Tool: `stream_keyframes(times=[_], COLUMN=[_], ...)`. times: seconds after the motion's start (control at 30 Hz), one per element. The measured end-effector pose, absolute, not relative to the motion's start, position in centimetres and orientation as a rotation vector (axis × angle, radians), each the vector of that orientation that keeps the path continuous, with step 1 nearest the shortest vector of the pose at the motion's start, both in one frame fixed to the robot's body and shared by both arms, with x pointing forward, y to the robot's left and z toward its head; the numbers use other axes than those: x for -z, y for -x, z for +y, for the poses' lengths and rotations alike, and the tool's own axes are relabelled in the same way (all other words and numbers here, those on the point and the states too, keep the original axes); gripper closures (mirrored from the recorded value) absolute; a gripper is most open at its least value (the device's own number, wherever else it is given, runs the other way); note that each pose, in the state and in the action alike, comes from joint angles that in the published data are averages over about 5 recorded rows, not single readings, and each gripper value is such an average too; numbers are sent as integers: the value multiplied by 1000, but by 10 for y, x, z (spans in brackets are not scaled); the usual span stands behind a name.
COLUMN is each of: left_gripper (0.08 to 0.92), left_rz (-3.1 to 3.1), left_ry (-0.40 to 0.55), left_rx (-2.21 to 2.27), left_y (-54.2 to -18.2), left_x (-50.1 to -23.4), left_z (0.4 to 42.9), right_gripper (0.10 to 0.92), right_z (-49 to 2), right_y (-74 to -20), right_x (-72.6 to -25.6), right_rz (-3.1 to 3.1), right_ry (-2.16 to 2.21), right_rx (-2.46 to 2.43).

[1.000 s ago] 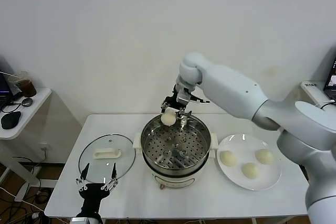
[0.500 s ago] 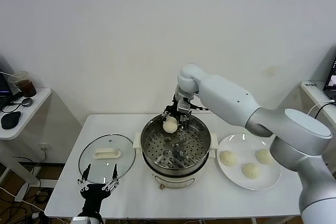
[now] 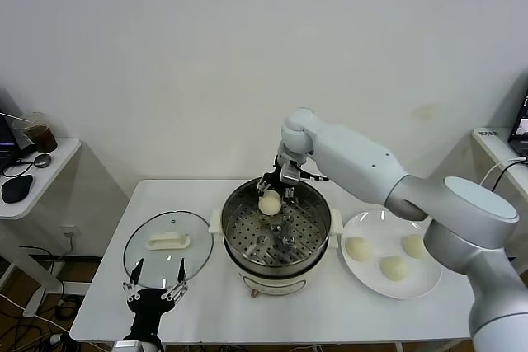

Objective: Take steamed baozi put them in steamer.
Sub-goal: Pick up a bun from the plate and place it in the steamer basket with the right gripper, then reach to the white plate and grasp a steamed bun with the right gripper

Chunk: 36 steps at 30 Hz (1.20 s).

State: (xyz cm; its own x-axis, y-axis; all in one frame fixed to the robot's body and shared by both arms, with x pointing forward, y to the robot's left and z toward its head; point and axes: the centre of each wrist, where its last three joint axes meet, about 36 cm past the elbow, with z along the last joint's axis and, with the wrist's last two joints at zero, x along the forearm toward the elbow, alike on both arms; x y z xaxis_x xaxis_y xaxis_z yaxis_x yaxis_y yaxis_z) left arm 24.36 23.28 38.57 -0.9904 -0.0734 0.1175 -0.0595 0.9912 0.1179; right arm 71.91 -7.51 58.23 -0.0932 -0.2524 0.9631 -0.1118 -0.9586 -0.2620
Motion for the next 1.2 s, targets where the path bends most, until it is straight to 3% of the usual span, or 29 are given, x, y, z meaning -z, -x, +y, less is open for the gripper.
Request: stream_keyframes(times=[0.17,0.27,0.6,0.93,1.2], left_gripper=[177,177,177,177,177], left_rz=[-3003,-3000,-2998,-2998,-2994], left_ry=[-97,-97,-91,-72,-66], left_rx=[171,169,181,186,176], left_y=[-243,-242,-241,-246,-250], left_x=[-383,-383,-384,-384,-383], left_z=[232,231,232,237,240], right_gripper=[228,204,200,200,200], right_z=[-78,-82,-130,-233,-318], right_y=[-717,-716,-708,-687,-650], right_x=[-590,-599,-647,-687,-682], right_rz=[459,514,937,1709,2211], right_ry=[2051,2057,2136,2242,2287], right_rx=[2222,2219,2176,2045,2011])
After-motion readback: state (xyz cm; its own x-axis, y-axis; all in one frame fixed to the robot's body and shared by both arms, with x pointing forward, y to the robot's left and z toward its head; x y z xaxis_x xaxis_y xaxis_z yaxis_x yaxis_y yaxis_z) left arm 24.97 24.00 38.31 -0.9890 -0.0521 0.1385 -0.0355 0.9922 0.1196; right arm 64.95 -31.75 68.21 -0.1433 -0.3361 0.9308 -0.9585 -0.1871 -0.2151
